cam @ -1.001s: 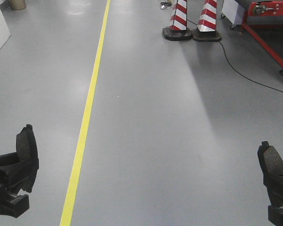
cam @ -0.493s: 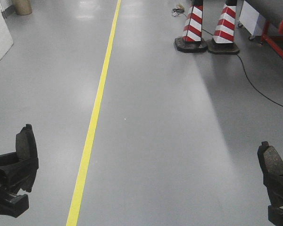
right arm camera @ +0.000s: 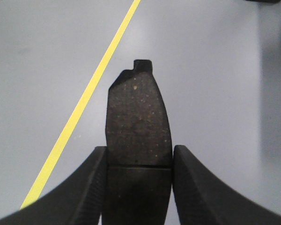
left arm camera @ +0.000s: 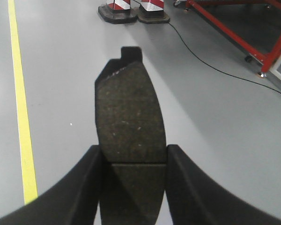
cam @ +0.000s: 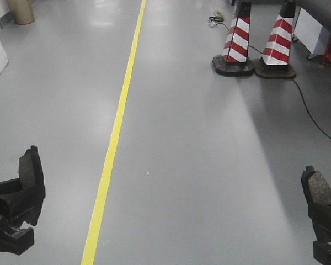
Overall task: Move and align brake pads A on conveyor
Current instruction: 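Drive past the striped cones and turn toward the black conveyor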
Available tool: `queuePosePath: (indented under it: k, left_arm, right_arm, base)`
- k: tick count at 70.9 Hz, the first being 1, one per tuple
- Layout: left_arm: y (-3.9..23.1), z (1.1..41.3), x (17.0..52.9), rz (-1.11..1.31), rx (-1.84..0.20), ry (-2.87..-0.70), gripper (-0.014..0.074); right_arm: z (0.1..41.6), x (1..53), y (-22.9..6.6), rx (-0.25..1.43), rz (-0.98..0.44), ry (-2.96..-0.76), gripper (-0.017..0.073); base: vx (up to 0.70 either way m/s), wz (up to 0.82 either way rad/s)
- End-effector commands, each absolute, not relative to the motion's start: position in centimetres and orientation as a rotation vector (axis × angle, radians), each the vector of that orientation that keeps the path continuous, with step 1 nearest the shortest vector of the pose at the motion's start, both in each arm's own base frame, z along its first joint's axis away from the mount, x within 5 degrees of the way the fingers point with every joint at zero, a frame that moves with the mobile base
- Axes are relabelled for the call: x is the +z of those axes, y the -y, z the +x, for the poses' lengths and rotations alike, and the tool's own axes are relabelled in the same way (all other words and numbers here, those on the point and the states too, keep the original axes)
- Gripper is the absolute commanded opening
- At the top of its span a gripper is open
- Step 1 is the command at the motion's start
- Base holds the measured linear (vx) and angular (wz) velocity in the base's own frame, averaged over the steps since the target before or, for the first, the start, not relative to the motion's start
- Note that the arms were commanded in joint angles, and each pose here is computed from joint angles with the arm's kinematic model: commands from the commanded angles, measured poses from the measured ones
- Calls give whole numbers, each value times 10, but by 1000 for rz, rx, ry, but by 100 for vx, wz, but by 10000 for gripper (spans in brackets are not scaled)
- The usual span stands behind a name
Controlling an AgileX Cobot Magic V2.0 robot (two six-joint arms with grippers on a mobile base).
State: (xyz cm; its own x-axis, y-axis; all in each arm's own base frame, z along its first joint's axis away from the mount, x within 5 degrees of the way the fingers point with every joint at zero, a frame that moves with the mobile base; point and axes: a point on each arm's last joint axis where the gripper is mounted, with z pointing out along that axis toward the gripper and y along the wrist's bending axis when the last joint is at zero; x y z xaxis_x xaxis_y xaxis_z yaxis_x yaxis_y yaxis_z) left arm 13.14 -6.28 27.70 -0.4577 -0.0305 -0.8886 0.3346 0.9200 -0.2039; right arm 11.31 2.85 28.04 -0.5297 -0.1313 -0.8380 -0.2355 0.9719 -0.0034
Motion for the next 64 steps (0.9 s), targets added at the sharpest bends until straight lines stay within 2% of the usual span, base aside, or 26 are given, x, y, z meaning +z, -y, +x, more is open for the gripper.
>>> queuePosePath:
  k: [1, 64]
  left_arm:
    - [65, 134, 296, 212, -463, -1881, 209]
    - [65, 134, 296, 212, -464, -1880, 209]
  right_arm:
    - [118, 297, -29, 141, -251, -2023, 43]
    - [118, 297, -29, 141, -251, -2022, 43]
  base:
    - [71, -1]
    - [71, 0]
